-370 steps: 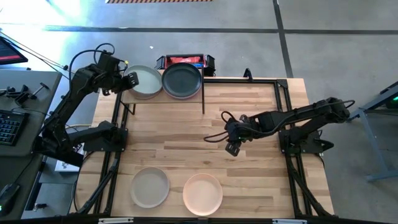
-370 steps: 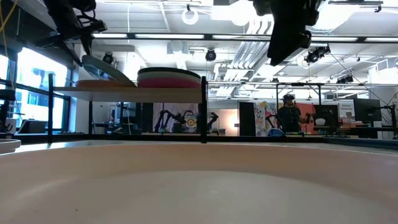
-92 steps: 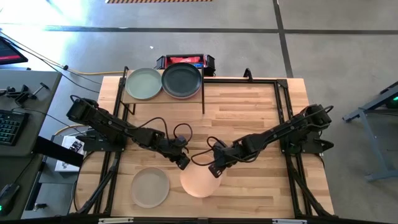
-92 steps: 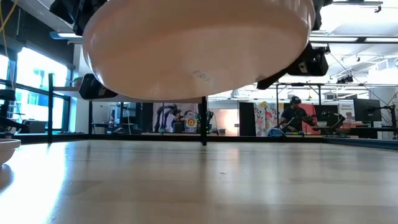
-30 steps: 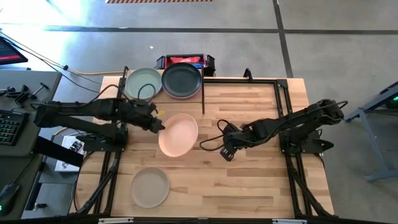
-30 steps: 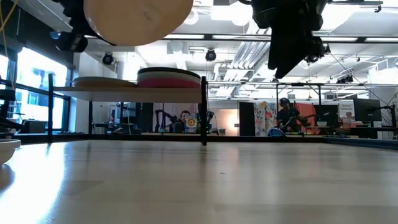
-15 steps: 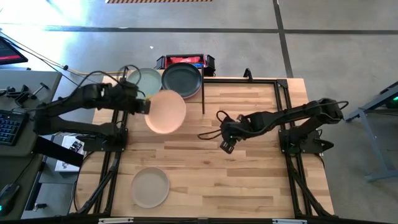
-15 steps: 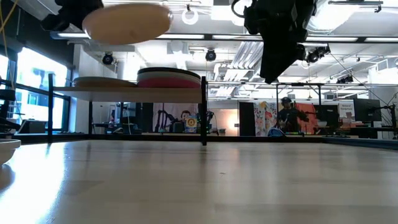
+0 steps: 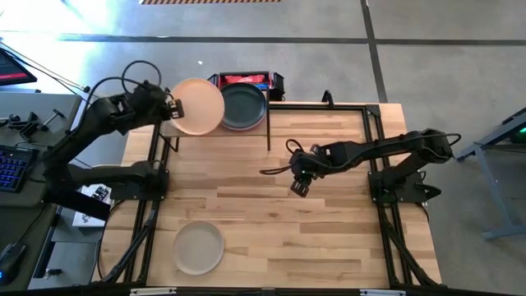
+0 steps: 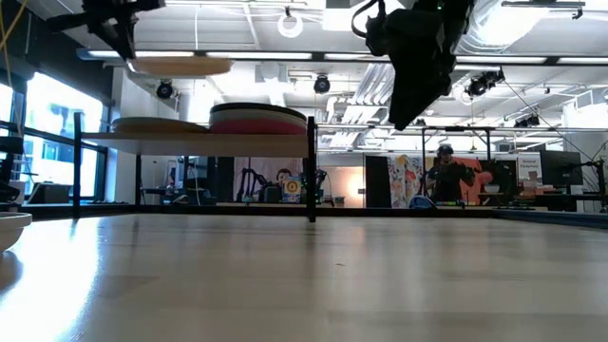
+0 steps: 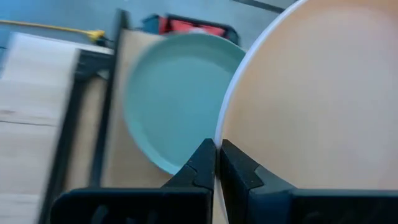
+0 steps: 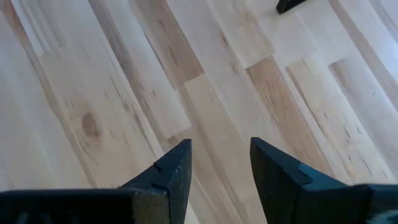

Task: Place and stack plates onto a shelf
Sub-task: Stack the light orange plate on top of the blue plate on the shelf

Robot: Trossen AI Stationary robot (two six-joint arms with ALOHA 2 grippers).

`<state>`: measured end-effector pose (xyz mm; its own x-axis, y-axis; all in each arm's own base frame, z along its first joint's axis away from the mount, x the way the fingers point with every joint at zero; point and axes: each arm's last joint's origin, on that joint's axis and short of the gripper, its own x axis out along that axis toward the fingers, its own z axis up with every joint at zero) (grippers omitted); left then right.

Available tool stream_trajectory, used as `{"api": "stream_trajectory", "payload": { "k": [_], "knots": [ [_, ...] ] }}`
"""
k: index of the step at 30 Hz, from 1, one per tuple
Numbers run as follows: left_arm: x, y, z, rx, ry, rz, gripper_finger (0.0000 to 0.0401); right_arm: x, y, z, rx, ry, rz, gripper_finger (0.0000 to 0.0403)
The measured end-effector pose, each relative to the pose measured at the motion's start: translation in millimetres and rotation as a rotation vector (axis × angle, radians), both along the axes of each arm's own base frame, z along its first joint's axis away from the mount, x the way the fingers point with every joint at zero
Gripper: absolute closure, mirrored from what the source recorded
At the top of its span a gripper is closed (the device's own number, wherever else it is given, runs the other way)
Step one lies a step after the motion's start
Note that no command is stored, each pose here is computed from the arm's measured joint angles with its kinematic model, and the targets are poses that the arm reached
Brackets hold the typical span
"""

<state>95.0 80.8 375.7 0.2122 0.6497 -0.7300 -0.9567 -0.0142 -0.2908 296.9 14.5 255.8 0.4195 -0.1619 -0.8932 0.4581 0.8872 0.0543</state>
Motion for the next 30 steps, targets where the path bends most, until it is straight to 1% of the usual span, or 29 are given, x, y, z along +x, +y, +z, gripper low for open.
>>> {"api": "stream_trajectory", "payload": {
  "k": [4, 8, 10, 16, 23, 30],
  "knots": [
    [-10, 9, -2, -0.009, 0.051, 0.081, 0.0400, 3, -4, 1, 0.002, -0.029, -0.016, 0.0261],
    [-20, 16, -3, -0.023, 0.066, 0.173, 0.0400, 4, -7, 2, 0.002, -0.043, -0.024, 0.0261],
    [-25, 19, -3, -0.024, 0.078, 0.199, 0.0400, 4, -8, 2, 0.002, -0.044, -0.028, 0.0261],
    [-28, 32, -6, -0.066, 0.116, 0.218, 0.0400, 6, -8, 2, 0.003, -0.060, -0.029, 0.0261],
    [-19, 49, -16, -0.133, 0.170, 0.198, 0.0400, 6, -8, 3, 0.004, -0.068, -0.028, 0.0261],
    [-14, 57, -21, -0.163, 0.189, 0.200, 0.0400, 6, -8, 3, 0.003, -0.068, -0.028, 0.0261]
  ]
}}
